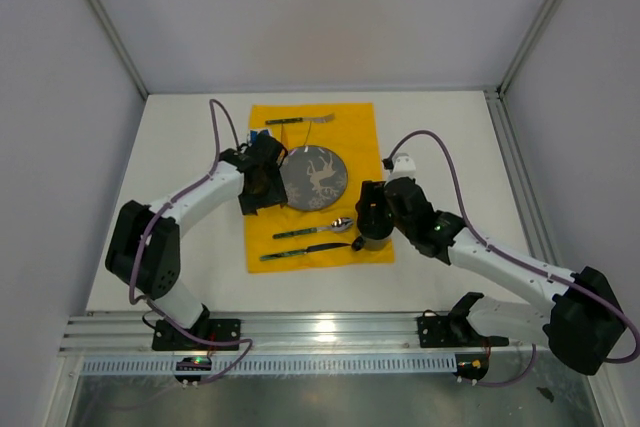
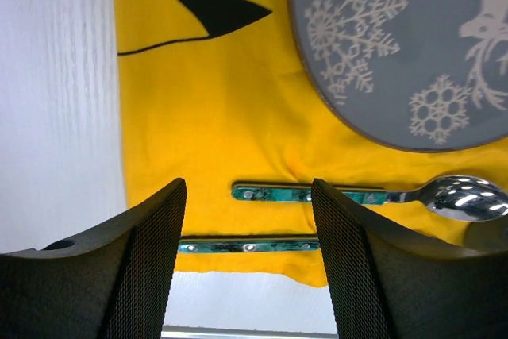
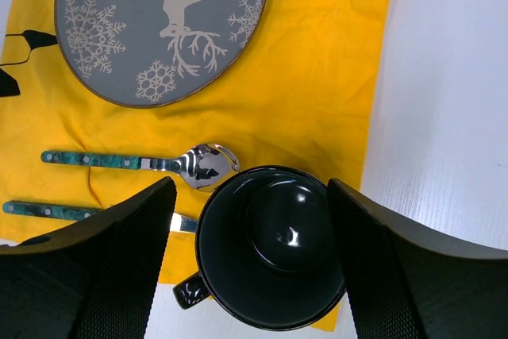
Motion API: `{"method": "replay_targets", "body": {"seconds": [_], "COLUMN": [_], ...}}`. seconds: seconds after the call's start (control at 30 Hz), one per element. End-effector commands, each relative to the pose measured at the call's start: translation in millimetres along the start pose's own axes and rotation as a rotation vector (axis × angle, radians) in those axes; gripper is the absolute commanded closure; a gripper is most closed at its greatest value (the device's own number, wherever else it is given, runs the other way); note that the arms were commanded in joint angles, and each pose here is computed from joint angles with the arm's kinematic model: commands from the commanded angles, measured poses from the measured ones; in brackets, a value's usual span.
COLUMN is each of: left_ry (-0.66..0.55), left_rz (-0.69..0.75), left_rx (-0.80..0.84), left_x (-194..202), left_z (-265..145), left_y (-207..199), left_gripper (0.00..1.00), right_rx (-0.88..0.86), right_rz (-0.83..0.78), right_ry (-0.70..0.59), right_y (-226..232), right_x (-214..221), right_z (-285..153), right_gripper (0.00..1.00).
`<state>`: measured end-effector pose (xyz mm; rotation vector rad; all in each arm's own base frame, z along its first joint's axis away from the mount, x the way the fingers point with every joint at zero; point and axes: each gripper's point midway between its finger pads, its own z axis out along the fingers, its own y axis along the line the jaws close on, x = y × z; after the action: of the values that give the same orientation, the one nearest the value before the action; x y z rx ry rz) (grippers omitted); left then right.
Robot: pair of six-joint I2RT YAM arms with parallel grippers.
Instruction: Set the dinner table for one person
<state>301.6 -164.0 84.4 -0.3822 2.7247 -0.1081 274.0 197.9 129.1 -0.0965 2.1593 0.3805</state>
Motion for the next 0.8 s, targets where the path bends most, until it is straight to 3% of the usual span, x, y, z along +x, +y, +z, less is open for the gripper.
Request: {"method": "replay_targets", "body": {"seconds": [0.0,0.77], "left_ry": [-0.017,0.023], "left_rz": [-0.027,-0.078], "left_rx": [-0.028,-0.039], "left_x": [4,43], "left_z": [-7,16], "left_y": [7,8], "left_gripper": [0.34,0.35], "right_rx": [-0.029,-0.021], "right_rz": [0.040,0.048], "right_ry": [-0.053,-0.068], "right_y": [5,-1], "right_x": [-13,-13], "right_z": [-7,-16], "right_gripper": [0.20,0.20]}}
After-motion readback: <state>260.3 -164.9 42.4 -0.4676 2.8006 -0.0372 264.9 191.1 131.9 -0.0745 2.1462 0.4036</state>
